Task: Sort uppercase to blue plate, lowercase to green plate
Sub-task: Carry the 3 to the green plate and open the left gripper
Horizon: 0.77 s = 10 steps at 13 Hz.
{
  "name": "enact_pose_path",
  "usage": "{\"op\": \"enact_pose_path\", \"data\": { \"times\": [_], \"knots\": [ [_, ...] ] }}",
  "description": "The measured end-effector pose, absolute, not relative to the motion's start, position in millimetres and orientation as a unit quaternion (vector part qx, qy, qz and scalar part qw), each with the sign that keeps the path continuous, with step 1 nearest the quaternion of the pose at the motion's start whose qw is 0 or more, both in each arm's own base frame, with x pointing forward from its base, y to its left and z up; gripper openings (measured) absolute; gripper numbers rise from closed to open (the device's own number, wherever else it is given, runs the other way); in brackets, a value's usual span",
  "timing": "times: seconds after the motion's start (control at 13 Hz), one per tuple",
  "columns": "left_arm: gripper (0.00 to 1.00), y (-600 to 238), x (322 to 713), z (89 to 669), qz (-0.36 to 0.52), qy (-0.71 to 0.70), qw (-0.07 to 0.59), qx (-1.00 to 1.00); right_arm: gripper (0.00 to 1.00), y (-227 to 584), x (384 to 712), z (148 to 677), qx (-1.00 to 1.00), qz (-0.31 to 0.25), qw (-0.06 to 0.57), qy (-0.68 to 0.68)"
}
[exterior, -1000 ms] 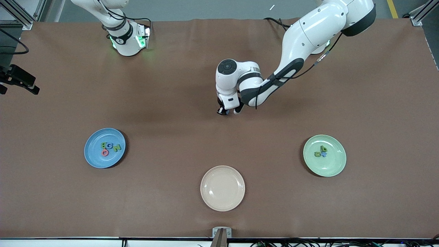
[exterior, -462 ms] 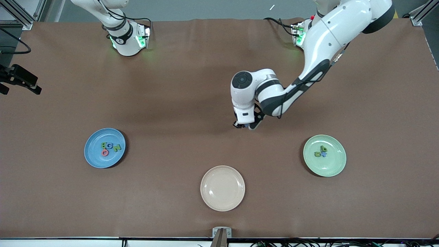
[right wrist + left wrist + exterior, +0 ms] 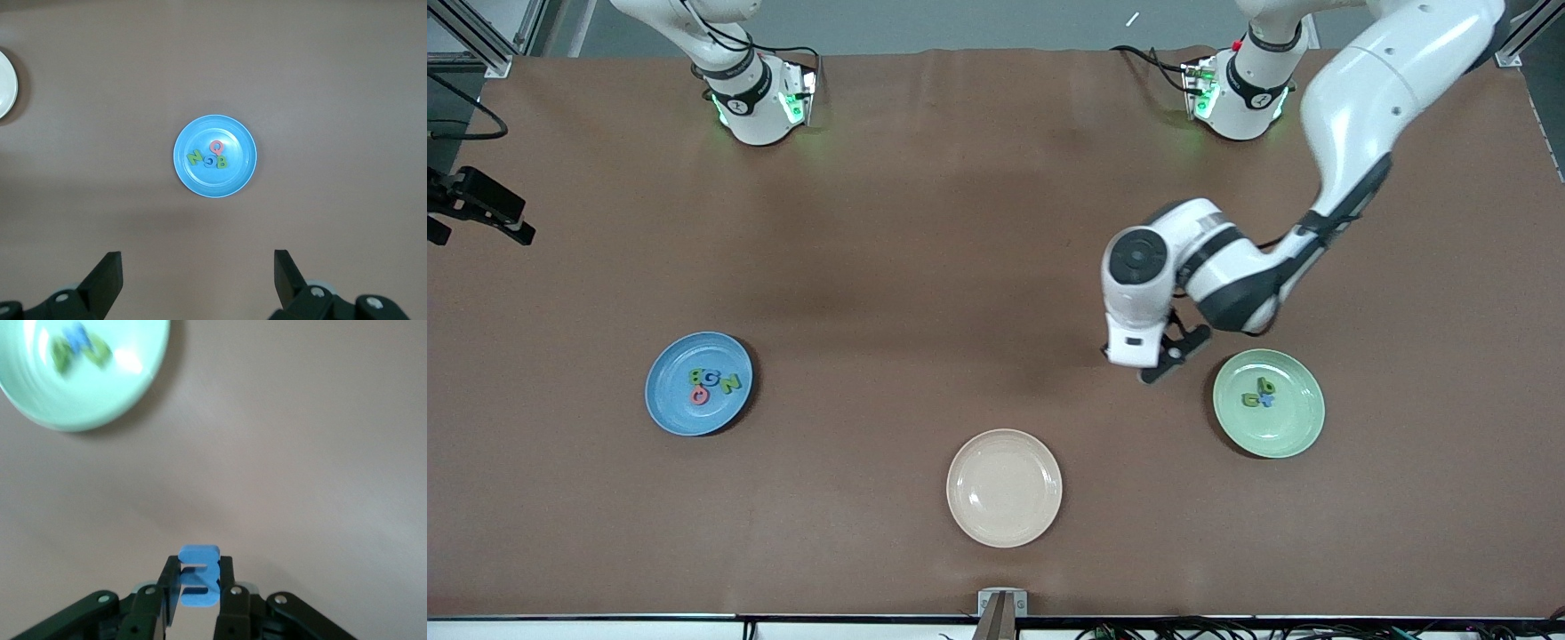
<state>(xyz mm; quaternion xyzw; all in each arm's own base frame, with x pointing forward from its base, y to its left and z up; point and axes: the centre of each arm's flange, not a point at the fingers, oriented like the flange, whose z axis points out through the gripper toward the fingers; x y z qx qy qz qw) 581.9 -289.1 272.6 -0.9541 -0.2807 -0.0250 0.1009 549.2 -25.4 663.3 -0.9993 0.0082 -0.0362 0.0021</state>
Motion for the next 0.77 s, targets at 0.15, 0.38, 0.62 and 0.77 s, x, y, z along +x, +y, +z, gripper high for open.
{"op": "enact_pose_path", "data": {
  "times": [0.15,0.38,0.62,0.77],
  "knots": [
    [0.27,-210.0,613.8,271.8,-0.003,-0.239,0.104,-0.965,1.0,-25.3,549.2,663.3,-0.999,-0.036,0.002,0.008],
    [0.27,-110.5,640.0,268.0,0.023,-0.198,0.091,-0.976,1.0,-25.3,549.2,663.4,-0.999,-0.036,0.002,0.008],
    [0.27,-69.5,649.0,253.2,0.025,-0.181,0.075,-0.98,1.0,-25.3,549.2,663.4,-0.999,-0.036,0.002,0.008],
    [0.28,-59.8,651.7,240.0,0.023,-0.18,0.067,-0.981,1.0,-25.2,549.2,663.4,-0.999,-0.036,0.002,0.008]
  ]
}}
